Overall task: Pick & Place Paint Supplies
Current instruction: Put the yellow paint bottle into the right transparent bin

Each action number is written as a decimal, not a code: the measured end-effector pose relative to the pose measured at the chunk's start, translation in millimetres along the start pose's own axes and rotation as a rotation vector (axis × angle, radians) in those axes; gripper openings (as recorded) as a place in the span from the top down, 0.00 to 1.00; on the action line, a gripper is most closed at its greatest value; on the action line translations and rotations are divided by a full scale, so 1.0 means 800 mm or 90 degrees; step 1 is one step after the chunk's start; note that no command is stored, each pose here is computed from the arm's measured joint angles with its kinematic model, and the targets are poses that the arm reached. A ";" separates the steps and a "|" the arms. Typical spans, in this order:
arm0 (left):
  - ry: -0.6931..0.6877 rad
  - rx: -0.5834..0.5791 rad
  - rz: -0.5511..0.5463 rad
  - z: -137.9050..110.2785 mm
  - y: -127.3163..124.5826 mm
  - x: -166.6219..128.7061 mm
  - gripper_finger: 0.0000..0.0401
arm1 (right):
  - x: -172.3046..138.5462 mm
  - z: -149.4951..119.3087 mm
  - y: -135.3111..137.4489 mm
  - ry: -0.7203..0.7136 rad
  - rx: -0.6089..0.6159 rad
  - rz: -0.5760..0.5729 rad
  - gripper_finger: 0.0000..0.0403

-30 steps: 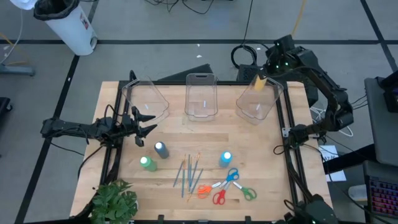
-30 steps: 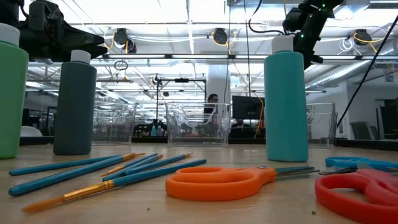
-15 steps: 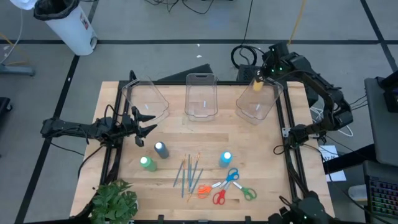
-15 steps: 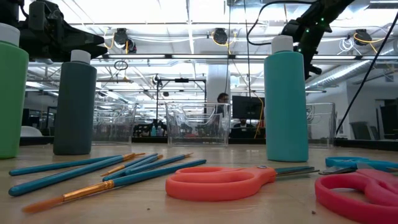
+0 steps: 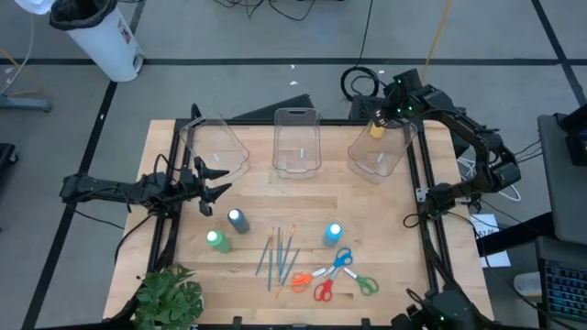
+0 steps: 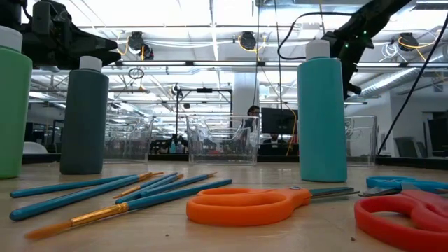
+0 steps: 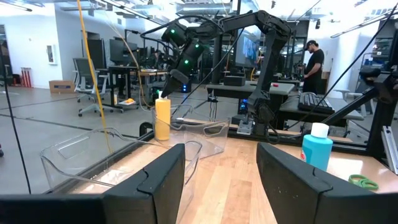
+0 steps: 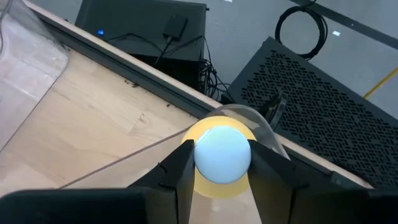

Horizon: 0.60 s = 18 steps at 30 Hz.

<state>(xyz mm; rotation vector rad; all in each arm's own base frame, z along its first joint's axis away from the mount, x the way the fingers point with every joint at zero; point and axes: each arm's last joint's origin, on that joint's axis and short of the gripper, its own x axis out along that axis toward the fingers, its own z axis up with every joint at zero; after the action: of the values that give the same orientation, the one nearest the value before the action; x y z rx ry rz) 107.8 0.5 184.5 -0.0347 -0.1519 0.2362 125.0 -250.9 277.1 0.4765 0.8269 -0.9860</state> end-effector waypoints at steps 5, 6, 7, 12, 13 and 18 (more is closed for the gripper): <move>0.000 0.000 0.000 0.000 0.000 0.000 0.48 | 0.002 -0.003 0.000 0.001 -0.003 0.001 0.69; 0.000 0.000 0.000 0.000 0.000 0.000 0.48 | 0.002 -0.003 0.000 0.001 -0.001 0.001 0.68; 0.000 0.000 0.000 0.000 0.000 0.000 0.48 | 0.002 -0.003 0.000 0.002 0.003 0.001 0.67; 0.000 0.000 0.000 0.000 0.000 0.000 0.48 | 0.004 -0.006 0.000 0.012 0.001 0.001 0.60; 0.000 0.000 0.000 0.000 0.000 0.000 0.48 | 0.003 -0.005 0.000 0.010 -0.005 0.000 0.58; 0.000 0.000 0.000 0.000 0.000 0.000 0.48 | -0.010 -0.004 0.000 -0.015 -0.030 -0.016 0.50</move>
<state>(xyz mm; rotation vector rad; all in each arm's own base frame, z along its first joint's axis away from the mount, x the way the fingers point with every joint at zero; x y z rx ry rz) 107.8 0.5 184.5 -0.0346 -0.1518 0.2365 121.4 -244.4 281.7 0.4142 0.8350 -0.9915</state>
